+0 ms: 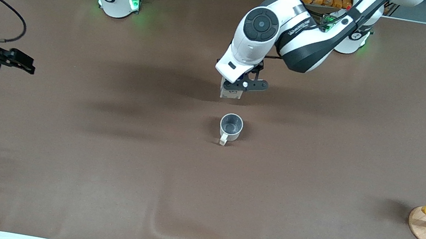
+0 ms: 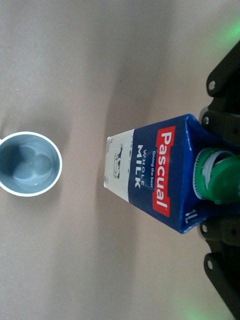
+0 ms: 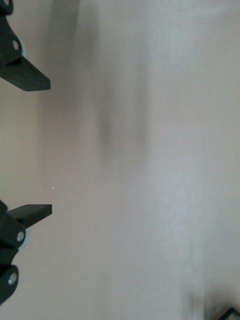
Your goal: Place milk next to cup
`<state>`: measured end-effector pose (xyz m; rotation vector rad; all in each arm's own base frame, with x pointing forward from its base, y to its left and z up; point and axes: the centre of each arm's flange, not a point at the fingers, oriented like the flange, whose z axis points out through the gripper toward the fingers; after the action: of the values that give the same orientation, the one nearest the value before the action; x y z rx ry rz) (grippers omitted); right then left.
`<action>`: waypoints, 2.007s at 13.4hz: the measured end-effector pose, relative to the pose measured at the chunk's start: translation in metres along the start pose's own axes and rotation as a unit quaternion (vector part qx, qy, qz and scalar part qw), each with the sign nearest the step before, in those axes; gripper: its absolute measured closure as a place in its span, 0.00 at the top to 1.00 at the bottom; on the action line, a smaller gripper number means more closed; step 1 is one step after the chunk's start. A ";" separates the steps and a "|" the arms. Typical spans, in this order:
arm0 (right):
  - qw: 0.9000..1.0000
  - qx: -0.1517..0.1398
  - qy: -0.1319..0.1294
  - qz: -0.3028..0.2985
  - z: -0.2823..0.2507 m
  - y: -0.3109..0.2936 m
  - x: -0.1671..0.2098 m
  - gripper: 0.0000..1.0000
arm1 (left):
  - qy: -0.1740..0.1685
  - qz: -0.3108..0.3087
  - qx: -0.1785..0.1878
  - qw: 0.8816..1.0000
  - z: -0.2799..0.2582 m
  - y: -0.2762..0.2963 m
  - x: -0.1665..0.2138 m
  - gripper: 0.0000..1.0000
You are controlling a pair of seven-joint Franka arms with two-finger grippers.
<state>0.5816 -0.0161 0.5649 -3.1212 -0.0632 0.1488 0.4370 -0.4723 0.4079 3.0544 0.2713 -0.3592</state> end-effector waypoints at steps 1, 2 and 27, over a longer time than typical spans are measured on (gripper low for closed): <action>1.000 -0.001 0.005 -0.001 -0.014 -0.001 -0.006 1.00 | 0.003 0.001 0.005 1.000 0.008 -0.001 0.006 0.50; 1.000 -0.001 0.010 -0.003 -0.028 -0.004 -0.011 1.00 | 0.003 0.001 0.010 1.000 0.015 -0.002 0.012 0.50; 0.999 0.000 0.006 0.031 -0.088 0.012 -0.041 1.00 | 0.024 0.022 0.013 0.999 0.054 -0.009 0.054 0.50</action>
<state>0.5495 -0.0307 0.6560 -3.1253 0.0349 0.1310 0.4748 -0.4584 0.3423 3.0928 0.2025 -0.2901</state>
